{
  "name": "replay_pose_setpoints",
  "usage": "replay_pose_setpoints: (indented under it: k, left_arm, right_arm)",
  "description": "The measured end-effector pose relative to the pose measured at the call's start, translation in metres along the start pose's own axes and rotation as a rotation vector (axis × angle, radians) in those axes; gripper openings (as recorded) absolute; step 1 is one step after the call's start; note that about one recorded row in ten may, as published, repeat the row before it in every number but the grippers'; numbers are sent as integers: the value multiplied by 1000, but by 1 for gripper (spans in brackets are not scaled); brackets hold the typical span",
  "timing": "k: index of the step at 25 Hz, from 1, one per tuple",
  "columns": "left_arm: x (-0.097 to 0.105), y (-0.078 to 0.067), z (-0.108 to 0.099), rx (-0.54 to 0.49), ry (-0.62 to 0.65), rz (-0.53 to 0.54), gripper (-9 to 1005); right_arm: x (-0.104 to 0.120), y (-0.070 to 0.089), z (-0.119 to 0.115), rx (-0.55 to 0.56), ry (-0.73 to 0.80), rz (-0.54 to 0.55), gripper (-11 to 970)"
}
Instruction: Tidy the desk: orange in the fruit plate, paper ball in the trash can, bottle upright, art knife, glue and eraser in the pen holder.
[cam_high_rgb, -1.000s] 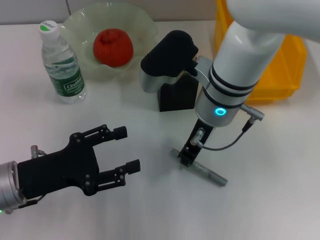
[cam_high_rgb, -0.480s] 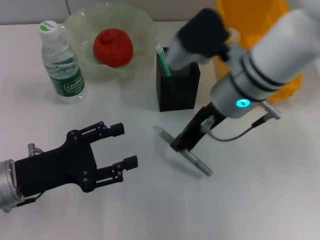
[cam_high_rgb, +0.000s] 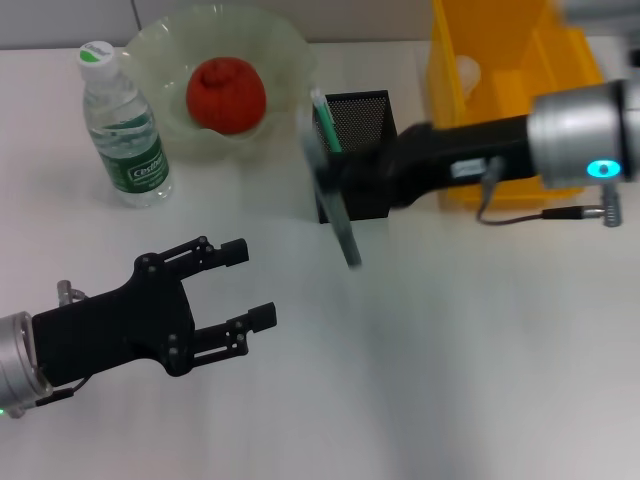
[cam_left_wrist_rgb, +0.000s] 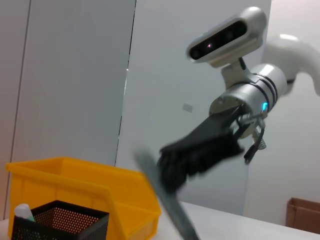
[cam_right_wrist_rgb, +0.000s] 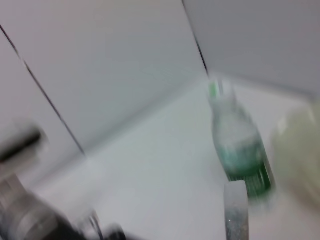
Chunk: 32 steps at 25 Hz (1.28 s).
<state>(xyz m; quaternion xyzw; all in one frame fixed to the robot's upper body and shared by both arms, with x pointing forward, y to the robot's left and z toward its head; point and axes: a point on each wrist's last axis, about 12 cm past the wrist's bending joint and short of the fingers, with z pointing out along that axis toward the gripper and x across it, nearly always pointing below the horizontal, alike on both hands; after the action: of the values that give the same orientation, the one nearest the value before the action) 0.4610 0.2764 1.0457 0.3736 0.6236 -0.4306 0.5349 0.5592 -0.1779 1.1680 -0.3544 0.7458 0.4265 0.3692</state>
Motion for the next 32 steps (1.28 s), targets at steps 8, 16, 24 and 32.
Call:
replay_pose_setpoints:
  k: [8, 16, 24, 32]
  left_arm:
    - [1, -1, -1, -4, 2, -3, 771]
    - [0, 0, 1, -1, 0, -1, 771]
    - [2, -1, 0, -4, 3, -6, 772]
    - [2, -2, -1, -6, 4, -8, 772]
  right_arm:
    - [22, -23, -34, -80, -434, 71, 123]
    - [39, -43, -38, -5, -576, 23, 123]
    - [50, -51, -28, 95, -541, -82, 122]
    - [58, -58, -26, 168, -514, -101, 122]
